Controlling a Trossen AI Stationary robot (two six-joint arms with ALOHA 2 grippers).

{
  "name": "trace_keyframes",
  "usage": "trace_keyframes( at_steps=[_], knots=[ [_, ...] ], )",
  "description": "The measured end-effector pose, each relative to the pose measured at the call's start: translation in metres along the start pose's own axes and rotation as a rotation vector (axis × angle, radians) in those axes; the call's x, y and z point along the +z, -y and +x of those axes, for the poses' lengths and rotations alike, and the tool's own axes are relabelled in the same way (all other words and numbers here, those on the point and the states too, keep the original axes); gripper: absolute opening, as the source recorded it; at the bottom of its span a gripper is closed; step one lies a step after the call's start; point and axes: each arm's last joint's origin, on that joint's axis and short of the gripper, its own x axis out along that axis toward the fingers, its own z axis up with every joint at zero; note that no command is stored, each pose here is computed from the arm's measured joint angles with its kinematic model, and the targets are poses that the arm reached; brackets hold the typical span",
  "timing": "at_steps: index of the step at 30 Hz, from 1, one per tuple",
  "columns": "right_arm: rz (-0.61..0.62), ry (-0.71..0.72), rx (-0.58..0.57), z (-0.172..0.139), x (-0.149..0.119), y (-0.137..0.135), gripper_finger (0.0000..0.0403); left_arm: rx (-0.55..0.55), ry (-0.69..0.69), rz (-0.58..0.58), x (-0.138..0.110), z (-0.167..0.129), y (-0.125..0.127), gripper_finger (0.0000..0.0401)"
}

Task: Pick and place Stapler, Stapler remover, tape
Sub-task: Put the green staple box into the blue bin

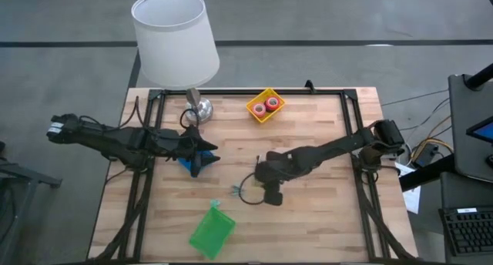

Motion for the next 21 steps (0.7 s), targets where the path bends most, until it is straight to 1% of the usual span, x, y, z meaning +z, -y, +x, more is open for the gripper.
trace_keyframes(
  at_steps=[4,7,11,16,19,21],
  knots=[
    [0.022,0.104,0.012,-0.025,0.033,0.007,0.0112,-0.006,0.009,0.101,0.001,0.0,0.001,0.0236],
    [0.045,0.187,0.016,-0.044,0.056,0.015,0.0116,-0.032,0.043,0.112,0.004,0.0,0.003,0.0236],
    [0.038,0.285,0.019,-0.068,0.078,0.022,0.0114,-0.051,0.076,0.117,0.007,0.0,0.005,0.0236],
    [0.039,0.375,0.025,-0.092,0.096,0.027,0.0114,-0.069,0.121,0.163,0.012,-0.001,0.007,0.0236],
    [0.037,0.407,0.023,-0.101,0.102,0.03,0.0116,-0.082,0.163,0.172,0.015,-0.002,0.009,0.0236],
    [0.038,0.418,0.023,-0.104,0.104,0.031,0.0116,-0.066,0.181,0.183,0.016,-0.002,0.009,0.0236]
  ],
)
